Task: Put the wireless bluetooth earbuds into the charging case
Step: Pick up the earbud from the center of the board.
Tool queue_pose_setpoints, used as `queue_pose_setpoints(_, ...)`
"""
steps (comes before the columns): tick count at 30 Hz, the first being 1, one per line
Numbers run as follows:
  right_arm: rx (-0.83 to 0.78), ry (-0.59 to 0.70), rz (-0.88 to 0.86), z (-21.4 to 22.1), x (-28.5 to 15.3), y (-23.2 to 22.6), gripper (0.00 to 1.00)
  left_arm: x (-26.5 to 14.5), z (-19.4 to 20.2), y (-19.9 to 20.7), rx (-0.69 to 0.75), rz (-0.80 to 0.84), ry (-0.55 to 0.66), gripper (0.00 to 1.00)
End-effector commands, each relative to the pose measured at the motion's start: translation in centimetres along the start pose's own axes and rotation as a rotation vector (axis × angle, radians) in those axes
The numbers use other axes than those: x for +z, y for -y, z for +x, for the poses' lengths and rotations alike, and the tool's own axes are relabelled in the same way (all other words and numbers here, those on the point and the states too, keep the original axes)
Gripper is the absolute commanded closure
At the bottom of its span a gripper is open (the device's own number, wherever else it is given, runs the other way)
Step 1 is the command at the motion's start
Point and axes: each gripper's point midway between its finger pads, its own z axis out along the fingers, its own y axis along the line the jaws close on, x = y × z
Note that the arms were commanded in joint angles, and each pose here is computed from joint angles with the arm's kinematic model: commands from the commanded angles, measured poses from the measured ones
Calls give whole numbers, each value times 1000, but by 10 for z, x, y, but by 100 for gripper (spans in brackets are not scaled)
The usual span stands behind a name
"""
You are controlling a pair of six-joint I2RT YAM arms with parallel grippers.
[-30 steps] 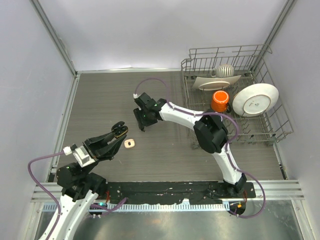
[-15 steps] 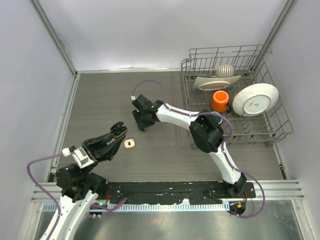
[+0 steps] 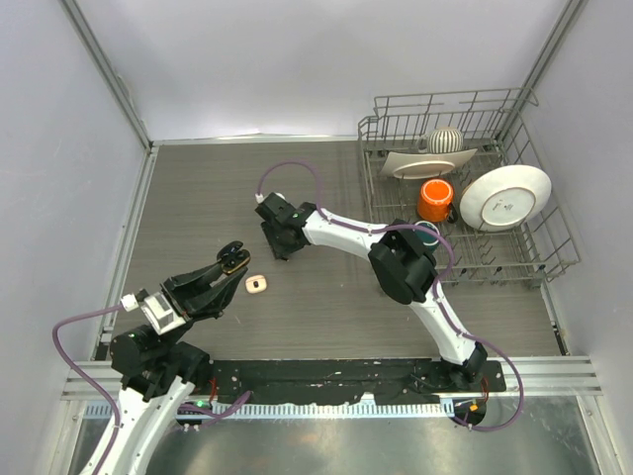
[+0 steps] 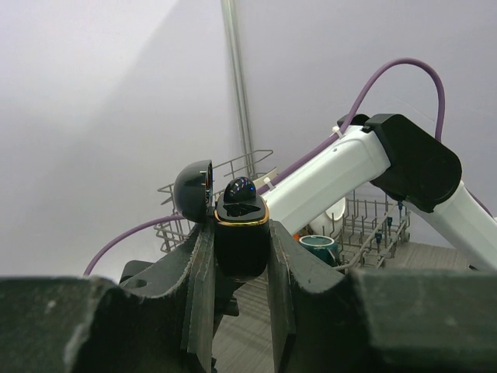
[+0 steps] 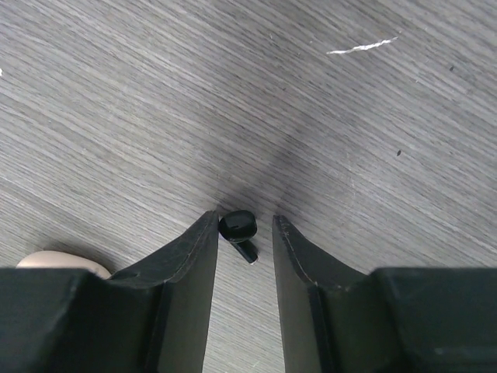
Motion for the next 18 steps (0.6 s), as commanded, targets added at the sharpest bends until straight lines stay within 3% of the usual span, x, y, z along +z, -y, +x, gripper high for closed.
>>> queue_pose_setpoints(1,-15,16,22,-7,-1,0,61,-2,-14,0,18,-10,51,100)
queue_pose_setpoints(18,3,-10,51,3,9,4,71,-3,-14,0,13,-14,53,100)
